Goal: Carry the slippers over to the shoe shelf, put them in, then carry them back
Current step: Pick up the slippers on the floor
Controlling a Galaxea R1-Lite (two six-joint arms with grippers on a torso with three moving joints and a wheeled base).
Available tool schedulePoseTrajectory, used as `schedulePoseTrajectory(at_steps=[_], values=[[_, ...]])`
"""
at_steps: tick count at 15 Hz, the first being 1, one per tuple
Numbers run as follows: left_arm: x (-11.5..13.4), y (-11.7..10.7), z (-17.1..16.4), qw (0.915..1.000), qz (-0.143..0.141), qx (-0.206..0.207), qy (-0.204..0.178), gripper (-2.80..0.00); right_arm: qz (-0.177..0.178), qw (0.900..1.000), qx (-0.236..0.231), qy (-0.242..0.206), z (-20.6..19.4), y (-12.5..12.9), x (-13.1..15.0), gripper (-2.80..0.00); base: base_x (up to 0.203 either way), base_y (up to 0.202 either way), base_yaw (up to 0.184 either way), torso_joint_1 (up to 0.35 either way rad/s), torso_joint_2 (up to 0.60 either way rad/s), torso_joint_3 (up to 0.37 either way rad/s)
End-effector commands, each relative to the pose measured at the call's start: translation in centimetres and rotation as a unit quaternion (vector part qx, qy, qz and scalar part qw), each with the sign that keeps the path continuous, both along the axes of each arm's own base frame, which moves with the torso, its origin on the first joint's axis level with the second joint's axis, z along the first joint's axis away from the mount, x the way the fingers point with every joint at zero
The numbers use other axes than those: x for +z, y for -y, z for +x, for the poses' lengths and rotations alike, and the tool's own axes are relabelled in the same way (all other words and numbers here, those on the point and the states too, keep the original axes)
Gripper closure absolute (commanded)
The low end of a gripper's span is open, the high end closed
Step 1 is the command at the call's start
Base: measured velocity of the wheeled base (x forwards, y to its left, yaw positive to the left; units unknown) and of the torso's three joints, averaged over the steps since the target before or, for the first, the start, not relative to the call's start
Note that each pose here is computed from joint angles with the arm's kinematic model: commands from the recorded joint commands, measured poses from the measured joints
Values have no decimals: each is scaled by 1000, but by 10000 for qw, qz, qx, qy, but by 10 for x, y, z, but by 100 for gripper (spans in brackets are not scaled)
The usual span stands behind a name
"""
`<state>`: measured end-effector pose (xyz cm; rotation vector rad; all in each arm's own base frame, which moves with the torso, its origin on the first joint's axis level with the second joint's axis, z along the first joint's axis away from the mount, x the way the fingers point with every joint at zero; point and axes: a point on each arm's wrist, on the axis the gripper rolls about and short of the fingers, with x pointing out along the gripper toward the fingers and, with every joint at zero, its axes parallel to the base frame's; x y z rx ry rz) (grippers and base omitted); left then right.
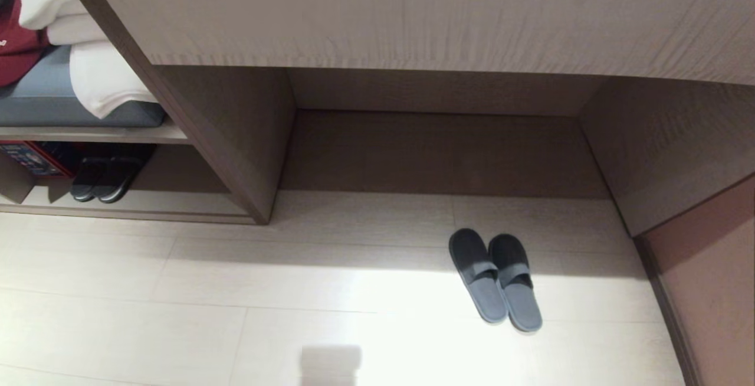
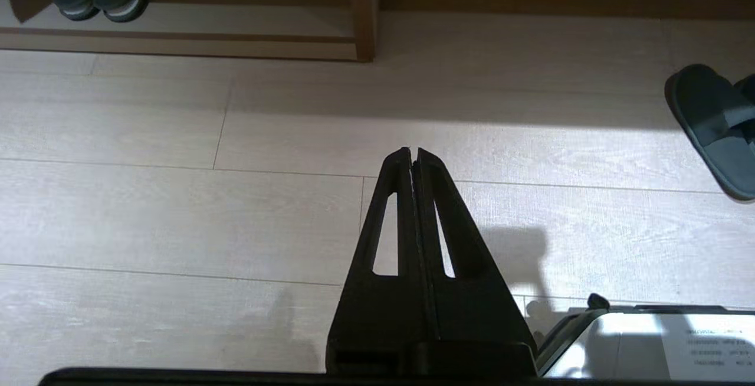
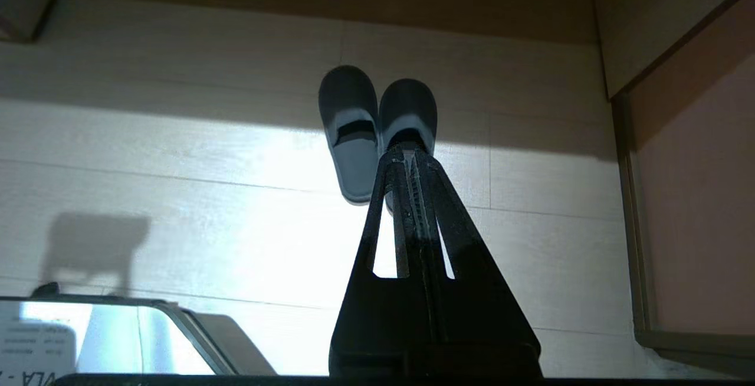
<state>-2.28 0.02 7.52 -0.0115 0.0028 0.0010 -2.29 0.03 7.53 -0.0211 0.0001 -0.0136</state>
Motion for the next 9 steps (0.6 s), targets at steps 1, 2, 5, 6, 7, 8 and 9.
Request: schedulePoseTrajectory(at_steps=[1,2,5,6,7,8,9], values=[[0,0,0,10000,-4,3,-9,0,-2,10000,-1,0,0,0,0,0,0,0,0,2,4,-198],[0,0,0,10000,-4,3,-9,0,-2,10000,-1,0,0,0,0,0,0,0,0,0,5,-200],[0,0,0,10000,-4,3,-9,0,-2,10000,-1,0,0,0,0,0,0,0,0,2,5,-200],[0,0,0,10000,-4,3,-9,0,-2,10000,-1,0,0,0,0,0,0,0,0,1,2,-196],[0,0,0,10000,-4,3,-12,0,-2,10000,-1,0,0,0,0,0,0,0,0,7,5,-191],[0,0,0,10000,-4,3,-9,0,-2,10000,-1,0,0,0,0,0,0,0,0,10,6,-198],[0,0,0,10000,-4,3,-17,0,-2,10000,-1,0,0,0,0,0,0,0,0,-2,2,-193]])
